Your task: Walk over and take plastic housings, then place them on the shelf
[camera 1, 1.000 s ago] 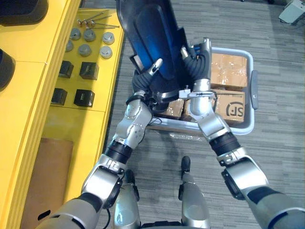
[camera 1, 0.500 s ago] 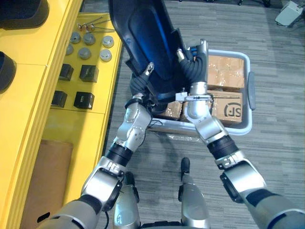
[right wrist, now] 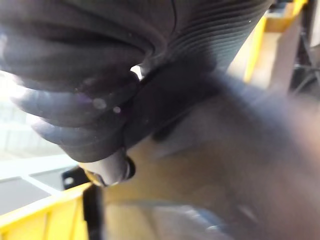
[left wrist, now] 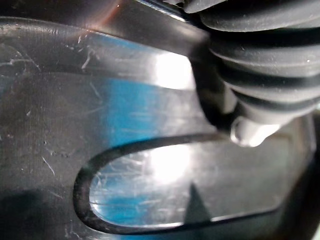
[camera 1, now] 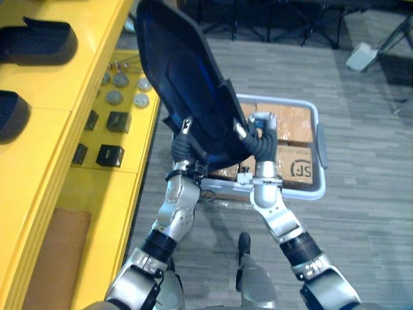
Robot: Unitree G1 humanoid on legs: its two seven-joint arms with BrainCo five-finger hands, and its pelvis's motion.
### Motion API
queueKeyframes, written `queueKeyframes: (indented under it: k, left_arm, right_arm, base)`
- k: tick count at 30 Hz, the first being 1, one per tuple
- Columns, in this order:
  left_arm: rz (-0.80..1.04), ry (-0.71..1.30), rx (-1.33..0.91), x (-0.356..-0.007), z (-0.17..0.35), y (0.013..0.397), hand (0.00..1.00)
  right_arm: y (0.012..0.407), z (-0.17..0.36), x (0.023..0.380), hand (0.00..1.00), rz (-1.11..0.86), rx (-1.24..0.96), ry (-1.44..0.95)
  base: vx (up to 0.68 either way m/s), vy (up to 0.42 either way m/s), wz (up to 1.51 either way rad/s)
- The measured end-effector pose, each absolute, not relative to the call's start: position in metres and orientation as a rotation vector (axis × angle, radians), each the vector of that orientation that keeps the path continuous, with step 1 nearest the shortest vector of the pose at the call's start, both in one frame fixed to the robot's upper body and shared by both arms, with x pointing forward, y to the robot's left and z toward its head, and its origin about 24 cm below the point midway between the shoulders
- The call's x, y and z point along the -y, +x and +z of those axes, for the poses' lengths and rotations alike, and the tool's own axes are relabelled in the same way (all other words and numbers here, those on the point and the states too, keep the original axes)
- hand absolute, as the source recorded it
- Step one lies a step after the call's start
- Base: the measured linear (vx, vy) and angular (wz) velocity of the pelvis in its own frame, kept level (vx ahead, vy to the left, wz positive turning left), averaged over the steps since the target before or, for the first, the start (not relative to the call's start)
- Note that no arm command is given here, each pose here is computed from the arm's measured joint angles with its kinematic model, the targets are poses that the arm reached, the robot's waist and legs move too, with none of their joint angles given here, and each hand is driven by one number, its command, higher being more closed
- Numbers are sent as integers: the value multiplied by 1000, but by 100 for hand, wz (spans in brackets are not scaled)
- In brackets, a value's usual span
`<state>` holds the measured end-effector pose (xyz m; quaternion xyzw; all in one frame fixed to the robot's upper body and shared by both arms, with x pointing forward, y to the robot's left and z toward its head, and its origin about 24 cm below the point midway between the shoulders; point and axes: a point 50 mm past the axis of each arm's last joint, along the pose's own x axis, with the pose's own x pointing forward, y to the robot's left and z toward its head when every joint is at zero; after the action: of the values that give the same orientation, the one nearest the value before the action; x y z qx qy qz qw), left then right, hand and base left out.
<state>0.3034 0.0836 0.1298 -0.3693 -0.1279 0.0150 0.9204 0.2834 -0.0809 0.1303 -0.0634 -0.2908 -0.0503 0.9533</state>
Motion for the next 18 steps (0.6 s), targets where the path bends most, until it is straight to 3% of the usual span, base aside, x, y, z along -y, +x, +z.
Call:
queueKeyframes:
  k: [5,9,12,14,18]
  left_arm:
    - [145,-685,289,-91,131,288,100]
    - [315,-514,251,-107,110,277,100]
    - [481,-336,271,-128,100,268,100]
    - [624,-165,353,-149,103,250,100]
    - [727,2,458,-169,112,231,100]
  right_arm:
    - [265,119,79,0,-99,512,-39]
    - [253,127,92,0,-130,513,68]
    - [250,130,119,0,-270,516,123]
    - [235,127,161,0,-446,494,286]
    - [212,118,202,0,-553,495,487]
  base:
    - [5,2,2]
    - [0,0,0]
    - [-10,3,-1]
    - [-24,11,-4]
    - [1,16,-15]
